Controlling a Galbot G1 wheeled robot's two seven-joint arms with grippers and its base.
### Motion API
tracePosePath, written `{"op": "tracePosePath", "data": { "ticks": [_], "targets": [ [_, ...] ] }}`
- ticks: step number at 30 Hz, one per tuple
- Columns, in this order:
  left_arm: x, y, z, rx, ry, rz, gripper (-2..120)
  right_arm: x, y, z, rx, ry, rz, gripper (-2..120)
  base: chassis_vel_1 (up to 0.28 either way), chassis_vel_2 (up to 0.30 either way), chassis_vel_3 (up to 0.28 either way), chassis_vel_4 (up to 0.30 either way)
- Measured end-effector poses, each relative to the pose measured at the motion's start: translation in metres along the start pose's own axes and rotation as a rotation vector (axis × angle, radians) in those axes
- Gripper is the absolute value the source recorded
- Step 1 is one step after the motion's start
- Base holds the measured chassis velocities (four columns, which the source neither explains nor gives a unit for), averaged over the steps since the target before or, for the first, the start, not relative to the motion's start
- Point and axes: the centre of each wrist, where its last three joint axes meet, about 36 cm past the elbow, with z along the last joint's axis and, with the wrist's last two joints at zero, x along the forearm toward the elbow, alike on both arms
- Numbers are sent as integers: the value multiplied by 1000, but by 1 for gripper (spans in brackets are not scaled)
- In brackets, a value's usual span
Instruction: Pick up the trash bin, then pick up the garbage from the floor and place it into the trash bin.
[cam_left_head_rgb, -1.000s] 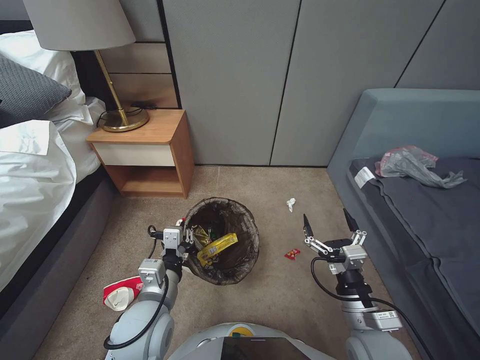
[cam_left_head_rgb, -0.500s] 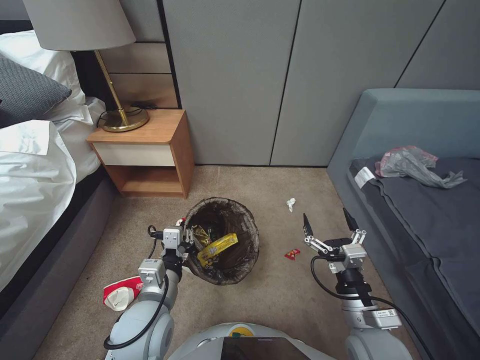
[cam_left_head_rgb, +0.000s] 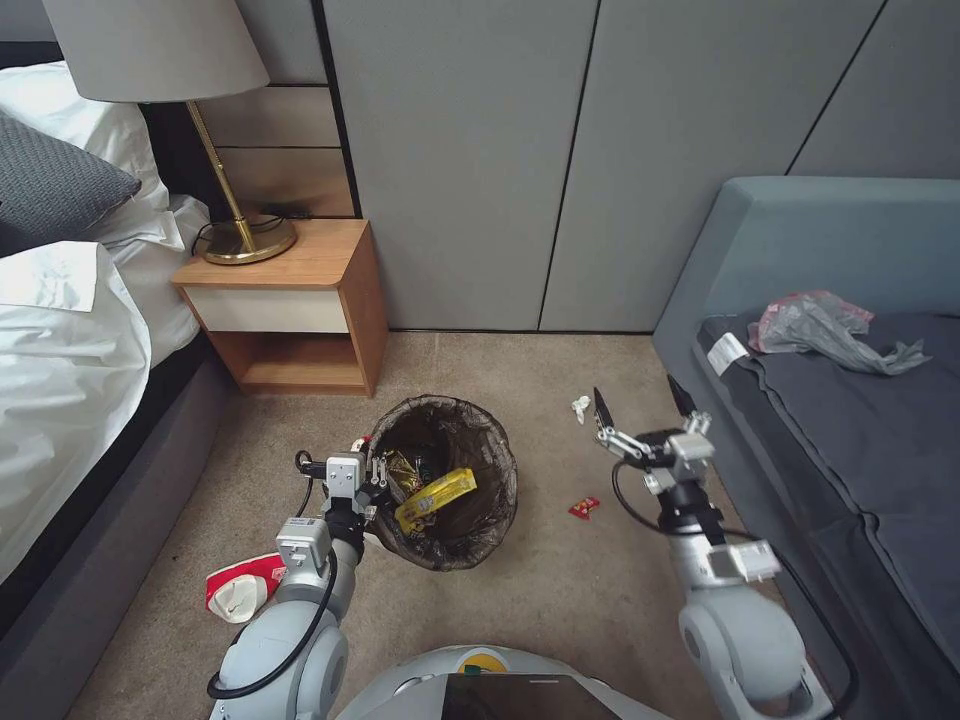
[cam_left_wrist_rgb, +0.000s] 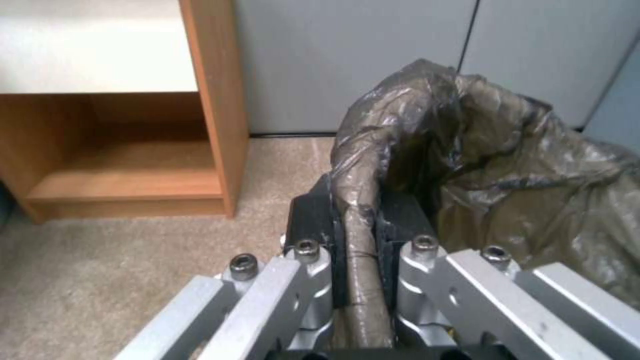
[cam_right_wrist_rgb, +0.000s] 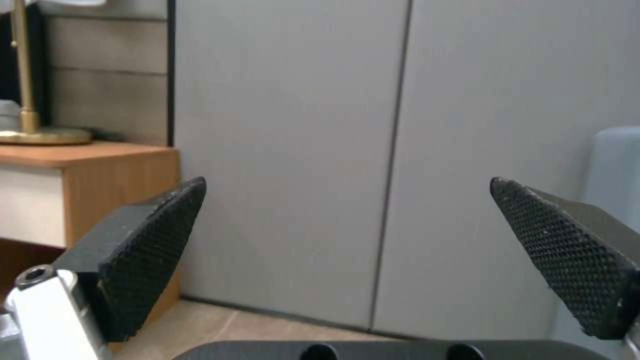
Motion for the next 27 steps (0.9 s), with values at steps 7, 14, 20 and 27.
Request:
{"op": "tracePosePath", "data": {
  "ticks": [7, 14, 20, 27],
  "targets": [
    [0, 0, 0, 1, 0, 1, 7, -36, -1, 11, -106, 158, -29, 100, -2, 12, 24, 0],
    [0, 0, 0, 1, 0, 1, 7, -32, -5, 31, -119, 373, -37, 100, 0, 0, 0, 0],
    [0, 0, 0, 1, 0, 1, 7, -26, -13, 59, -95, 538, -54, 100, 0, 0, 0, 0],
    [0, 0, 0, 1, 0, 2, 7, -18, -19, 89, -84, 631, -46, 100, 0, 0, 0, 0]
  ]
}}
